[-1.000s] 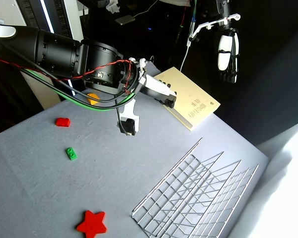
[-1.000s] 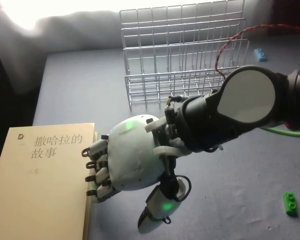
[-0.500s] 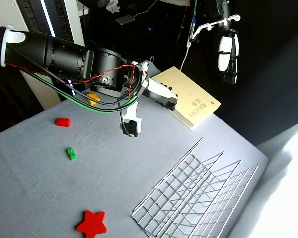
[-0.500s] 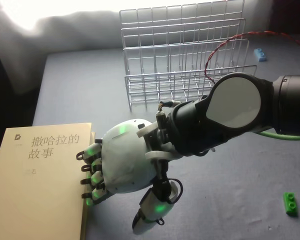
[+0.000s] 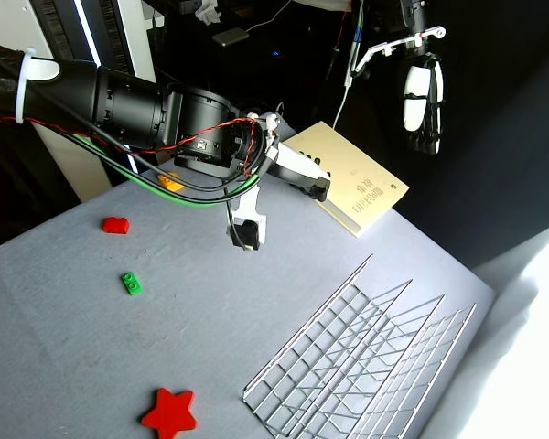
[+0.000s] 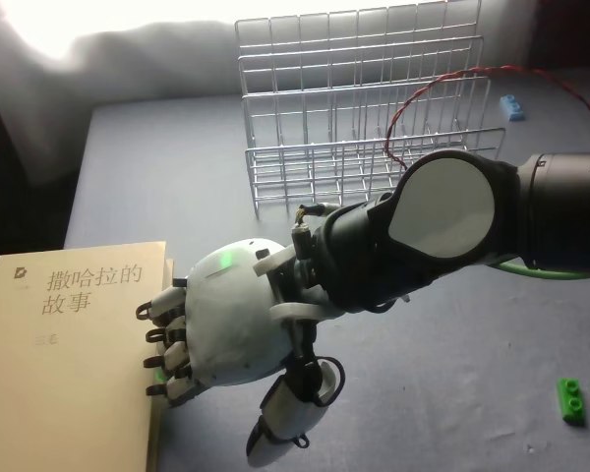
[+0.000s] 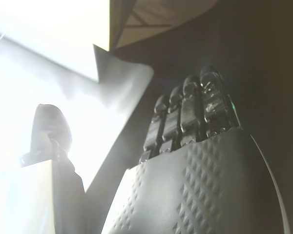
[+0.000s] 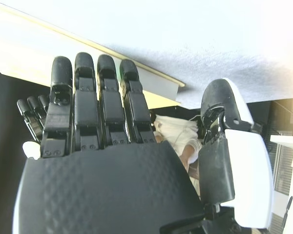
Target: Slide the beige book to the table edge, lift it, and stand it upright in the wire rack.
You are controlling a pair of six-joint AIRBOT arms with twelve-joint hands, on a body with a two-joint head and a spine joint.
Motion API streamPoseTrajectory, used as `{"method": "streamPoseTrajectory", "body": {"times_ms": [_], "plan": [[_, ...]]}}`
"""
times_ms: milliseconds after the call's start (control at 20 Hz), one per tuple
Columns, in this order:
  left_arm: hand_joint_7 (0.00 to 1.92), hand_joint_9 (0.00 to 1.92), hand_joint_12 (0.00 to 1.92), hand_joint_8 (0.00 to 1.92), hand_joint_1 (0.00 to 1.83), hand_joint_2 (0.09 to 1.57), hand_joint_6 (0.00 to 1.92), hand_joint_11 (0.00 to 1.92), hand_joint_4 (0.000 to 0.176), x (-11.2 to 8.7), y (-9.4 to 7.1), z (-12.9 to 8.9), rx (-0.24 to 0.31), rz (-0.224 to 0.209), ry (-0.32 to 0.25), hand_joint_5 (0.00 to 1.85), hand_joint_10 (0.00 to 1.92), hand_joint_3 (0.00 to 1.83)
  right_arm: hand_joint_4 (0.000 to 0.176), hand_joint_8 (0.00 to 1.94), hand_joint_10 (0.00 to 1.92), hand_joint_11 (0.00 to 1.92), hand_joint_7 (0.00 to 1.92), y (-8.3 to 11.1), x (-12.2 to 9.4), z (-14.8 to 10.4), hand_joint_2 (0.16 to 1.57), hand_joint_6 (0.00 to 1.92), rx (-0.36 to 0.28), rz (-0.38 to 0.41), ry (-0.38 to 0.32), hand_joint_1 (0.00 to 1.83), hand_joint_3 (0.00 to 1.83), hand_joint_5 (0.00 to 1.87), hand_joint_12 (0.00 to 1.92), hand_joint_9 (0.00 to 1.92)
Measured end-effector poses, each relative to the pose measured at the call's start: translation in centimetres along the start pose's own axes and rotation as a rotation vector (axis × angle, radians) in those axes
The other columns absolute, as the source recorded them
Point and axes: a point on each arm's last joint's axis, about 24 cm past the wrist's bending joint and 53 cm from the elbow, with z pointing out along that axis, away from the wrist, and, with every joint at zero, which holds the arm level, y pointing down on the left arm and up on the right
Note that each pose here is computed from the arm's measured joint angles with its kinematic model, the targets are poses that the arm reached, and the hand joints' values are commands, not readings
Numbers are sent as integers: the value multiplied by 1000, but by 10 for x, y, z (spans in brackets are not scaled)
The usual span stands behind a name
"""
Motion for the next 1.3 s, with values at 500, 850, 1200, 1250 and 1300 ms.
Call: {"method": "streamPoseTrajectory", "body": {"times_ms": [500, 850, 1200, 1250, 1300], "plan": [[48, 58, 98, 0, 701, 1032, 2, 0, 0, -2, 2, 0, -5, 4, -5, 54, 1, 0, 0, 0, 0, 0, 309, -7, 6, -9, 1159, 0, 15, 23, 5, 160, 2, 305, 832, 314], [8, 33, 124, 1, 622, 1088, 2, 0, 0, -7, 4, 0, -10, 11, -17, 39, 1, 5, 0, 5, 6, 0, 320, -28, 18, -32, 1155, 5, 65, 45, 14, 158, 0, 313, 889, 322], [37, 46, 143, 1, 722, 1049, 1, 0, 0, 12, 20, 18, 8, 7, 47, 88, 1, 0, 0, 2, 1, 0, 317, -31, 3, -48, 1161, 0, 74, 39, -9, 127, 3, 303, 899, 314], [37, 46, 143, 1, 722, 1049, 1, 0, 0, 13, 24, 19, 0, 9, 50, 88, 1, 0, 0, 2, 1, 0, 317, -33, 3, -50, 1161, 0, 77, 39, -7, 127, 3, 303, 899, 314], [17, 29, 103, 0, 678, 1070, 0, 0, 0, 14, 26, 22, -2, 9, 53, 64, 0, 3, 0, 1, 2, 0, 316, -35, 3, -54, 1161, 0, 79, 39, -5, 130, 3, 299, 894, 316]]}}
